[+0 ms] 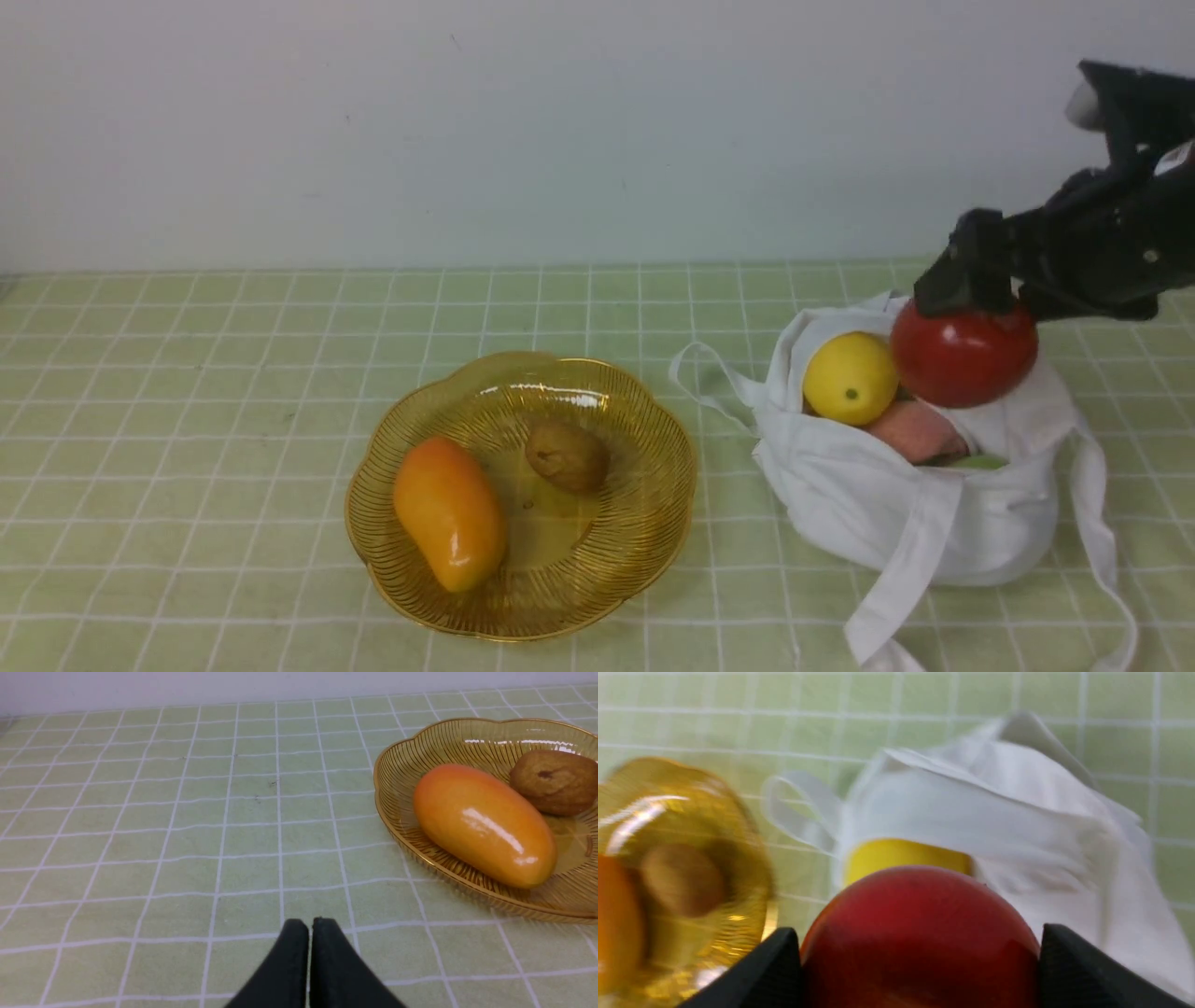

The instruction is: Take the fruit out of the bag on the green coffee tablecloth and place them on the plate.

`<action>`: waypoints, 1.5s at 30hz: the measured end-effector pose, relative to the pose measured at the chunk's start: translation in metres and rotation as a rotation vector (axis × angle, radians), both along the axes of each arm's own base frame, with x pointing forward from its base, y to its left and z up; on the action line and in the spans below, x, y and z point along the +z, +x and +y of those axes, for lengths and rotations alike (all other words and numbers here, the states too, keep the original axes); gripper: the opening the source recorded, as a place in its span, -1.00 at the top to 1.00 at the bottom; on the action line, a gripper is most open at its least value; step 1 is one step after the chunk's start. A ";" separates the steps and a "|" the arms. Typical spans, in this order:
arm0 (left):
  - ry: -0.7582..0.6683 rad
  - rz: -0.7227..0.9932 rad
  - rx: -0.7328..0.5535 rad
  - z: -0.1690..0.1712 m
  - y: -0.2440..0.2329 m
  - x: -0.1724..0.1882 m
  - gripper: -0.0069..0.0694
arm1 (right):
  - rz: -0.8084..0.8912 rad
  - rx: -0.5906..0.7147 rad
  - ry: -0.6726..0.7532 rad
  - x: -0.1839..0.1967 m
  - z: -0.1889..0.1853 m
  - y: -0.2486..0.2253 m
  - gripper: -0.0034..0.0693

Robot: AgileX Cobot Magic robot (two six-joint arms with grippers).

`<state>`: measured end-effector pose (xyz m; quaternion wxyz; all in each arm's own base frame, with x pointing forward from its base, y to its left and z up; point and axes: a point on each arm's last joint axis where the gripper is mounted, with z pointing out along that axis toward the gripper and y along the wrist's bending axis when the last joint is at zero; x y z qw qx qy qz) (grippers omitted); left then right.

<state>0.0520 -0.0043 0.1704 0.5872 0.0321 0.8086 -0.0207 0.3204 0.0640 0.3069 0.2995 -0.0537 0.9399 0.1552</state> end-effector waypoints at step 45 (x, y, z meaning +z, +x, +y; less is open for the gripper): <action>0.000 0.000 0.000 0.000 0.000 0.000 0.84 | 0.022 0.462 0.050 -0.064 0.191 -0.012 -0.76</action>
